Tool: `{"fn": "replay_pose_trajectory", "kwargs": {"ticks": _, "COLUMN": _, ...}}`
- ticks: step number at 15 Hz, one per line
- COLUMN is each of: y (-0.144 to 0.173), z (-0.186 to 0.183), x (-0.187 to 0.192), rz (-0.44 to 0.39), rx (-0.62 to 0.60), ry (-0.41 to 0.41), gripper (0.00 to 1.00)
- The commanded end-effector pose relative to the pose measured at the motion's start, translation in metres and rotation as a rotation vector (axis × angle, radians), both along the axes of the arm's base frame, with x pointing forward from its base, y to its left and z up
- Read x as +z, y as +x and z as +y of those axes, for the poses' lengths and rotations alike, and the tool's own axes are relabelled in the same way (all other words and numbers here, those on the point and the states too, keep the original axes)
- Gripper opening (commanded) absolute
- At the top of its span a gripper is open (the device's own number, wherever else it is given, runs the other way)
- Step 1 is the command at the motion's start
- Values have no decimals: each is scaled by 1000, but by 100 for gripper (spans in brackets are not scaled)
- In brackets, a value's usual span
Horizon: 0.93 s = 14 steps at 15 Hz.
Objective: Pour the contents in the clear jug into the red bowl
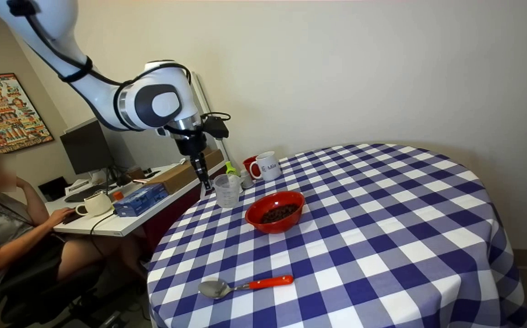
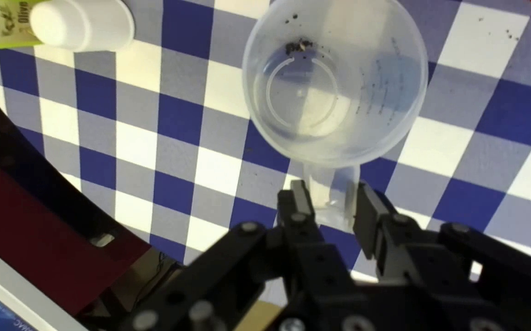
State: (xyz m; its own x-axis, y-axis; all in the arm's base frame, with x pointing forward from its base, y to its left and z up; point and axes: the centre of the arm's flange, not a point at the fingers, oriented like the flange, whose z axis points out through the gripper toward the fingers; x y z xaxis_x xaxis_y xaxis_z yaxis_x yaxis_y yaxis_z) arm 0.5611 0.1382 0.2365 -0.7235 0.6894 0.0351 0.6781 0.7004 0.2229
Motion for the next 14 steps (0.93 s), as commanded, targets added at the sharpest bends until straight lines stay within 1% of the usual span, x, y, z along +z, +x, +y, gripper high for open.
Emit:
{"fn": "replay_pose_trajectory", "kwargs": {"ticks": 1, "y": -12, "z": 0, "x": -4, "rz": -131, "rx": 125, "ry": -78, "gripper": 7}}
{"fn": "replay_pose_trajectory", "kwargs": {"ticks": 3, "y": -16, "z": 1, "x": -5, "rz": -186, "rx": 199, "ry": -132, "gripper": 7}}
{"fn": "replay_pose_trajectory", "kwargs": {"ticks": 5, "y": -20, "z": 1, "x": -5, "rz": -209, "rx": 257, "ry": -178, "gripper": 7}}
{"fn": "replay_pose_trajectory", "kwargs": {"ticks": 9, "y": -26, "z": -7, "x": -10, "rz": -188, "rx": 320, "ry": -256, "gripper": 7}}
{"fn": "replay_pose_trajectory", "kwargs": {"ticks": 14, "y": -34, "z": -10, "x": -17, "rz": -142, "rx": 347, "ry": -294, "gripper": 7}}
